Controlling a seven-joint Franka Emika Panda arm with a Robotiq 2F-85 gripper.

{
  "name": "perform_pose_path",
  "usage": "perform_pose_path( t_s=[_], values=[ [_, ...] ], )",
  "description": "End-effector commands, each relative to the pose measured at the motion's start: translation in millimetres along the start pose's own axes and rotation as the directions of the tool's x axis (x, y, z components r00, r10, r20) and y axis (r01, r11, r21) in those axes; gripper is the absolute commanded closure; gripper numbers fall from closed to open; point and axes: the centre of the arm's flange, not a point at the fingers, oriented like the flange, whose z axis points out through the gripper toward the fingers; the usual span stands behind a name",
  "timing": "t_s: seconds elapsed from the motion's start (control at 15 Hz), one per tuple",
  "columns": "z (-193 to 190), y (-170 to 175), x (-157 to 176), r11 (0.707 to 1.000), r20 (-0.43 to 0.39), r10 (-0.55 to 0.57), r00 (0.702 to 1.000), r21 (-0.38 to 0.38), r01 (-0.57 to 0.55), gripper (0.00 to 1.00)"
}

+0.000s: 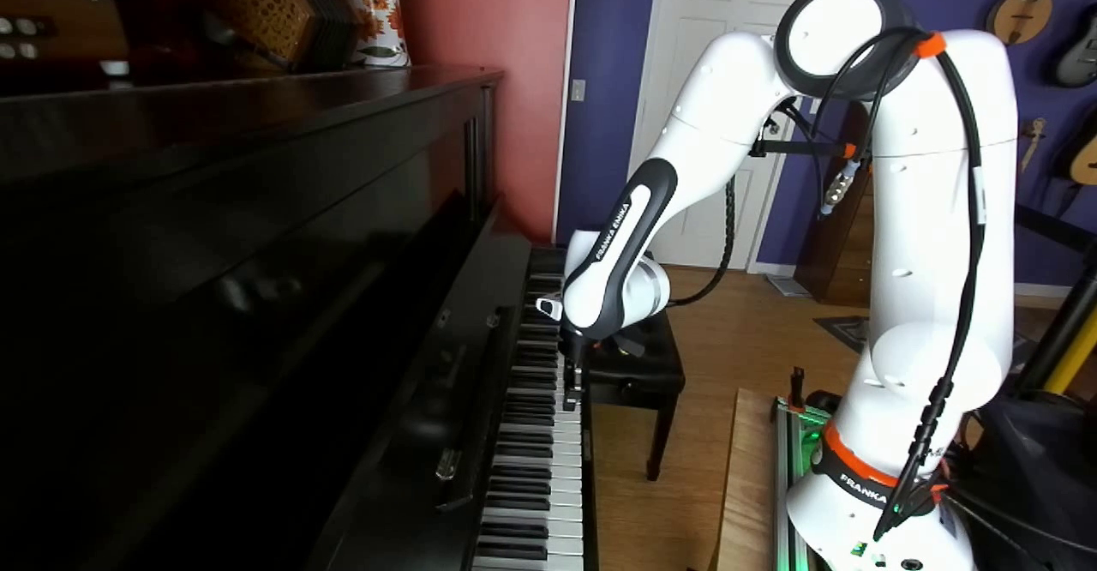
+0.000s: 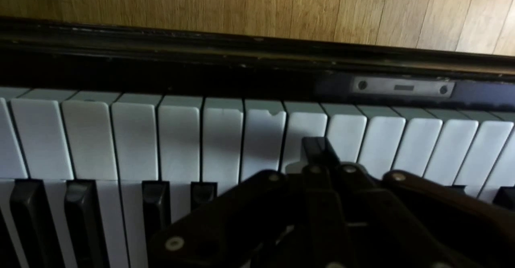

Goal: Press one white key on the piano.

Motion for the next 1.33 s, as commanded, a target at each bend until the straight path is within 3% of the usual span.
perform_pose_path(
  t_s=[0.0, 1.27],
  values=[
    [9, 3, -2, 1.000, -0.005, -0.011, 1.000, 0.005, 0.011, 1.00],
    [23, 9, -12, 1.000, 0.020, 0.008, 1.000, 0.023, -0.008, 1.00]
  ],
)
